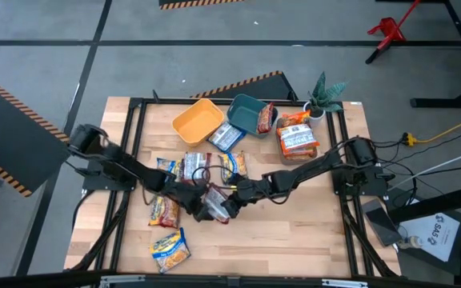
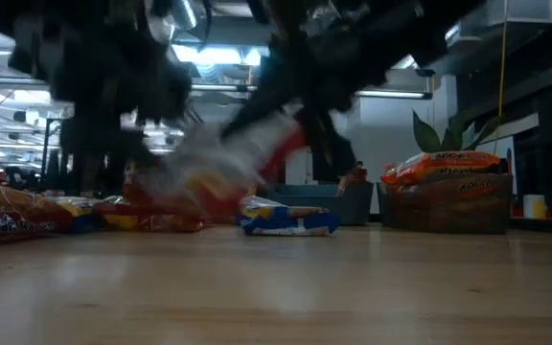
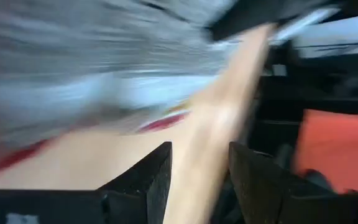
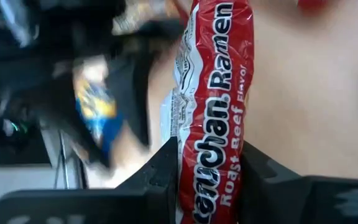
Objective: Sort Maruchan noodles
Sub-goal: Put the bottom right red noodle pack into the blue bin
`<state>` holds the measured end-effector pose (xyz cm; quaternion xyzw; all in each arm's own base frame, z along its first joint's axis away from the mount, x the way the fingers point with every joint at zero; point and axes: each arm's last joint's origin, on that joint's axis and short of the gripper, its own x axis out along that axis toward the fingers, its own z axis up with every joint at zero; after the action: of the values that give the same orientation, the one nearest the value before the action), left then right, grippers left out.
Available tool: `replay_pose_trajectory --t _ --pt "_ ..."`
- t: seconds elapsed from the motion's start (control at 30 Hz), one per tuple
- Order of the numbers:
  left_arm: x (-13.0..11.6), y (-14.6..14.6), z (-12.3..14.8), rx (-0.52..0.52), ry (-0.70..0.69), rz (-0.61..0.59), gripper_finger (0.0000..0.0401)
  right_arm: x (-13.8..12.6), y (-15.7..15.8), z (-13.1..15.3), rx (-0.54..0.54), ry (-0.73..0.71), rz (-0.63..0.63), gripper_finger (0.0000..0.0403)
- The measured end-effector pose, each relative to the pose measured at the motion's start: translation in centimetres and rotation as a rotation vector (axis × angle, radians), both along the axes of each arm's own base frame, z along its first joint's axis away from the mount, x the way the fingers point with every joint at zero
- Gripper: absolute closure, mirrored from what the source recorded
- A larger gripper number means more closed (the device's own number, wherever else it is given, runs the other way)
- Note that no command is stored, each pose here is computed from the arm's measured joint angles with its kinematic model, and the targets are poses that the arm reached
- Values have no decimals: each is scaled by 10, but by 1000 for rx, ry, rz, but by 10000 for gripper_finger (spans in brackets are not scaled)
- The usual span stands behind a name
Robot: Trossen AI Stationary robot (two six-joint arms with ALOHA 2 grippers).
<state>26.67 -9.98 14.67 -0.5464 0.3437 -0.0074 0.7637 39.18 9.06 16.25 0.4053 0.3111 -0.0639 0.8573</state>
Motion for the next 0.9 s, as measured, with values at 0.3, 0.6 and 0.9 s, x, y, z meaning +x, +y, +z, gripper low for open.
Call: replay_pose_trajectory --t 0.3,0.6,0.9 --pt "-29 6 85 -73 -323 126 248 20 -15 53 -167 58 -204 320" --pt "-58 23 132 30 -571 320 248 24 -101 109 -455 165 -700 320" --pt "-61 25 131 69 -547 328 248 3 -188 106 -401 315 -1029 320"
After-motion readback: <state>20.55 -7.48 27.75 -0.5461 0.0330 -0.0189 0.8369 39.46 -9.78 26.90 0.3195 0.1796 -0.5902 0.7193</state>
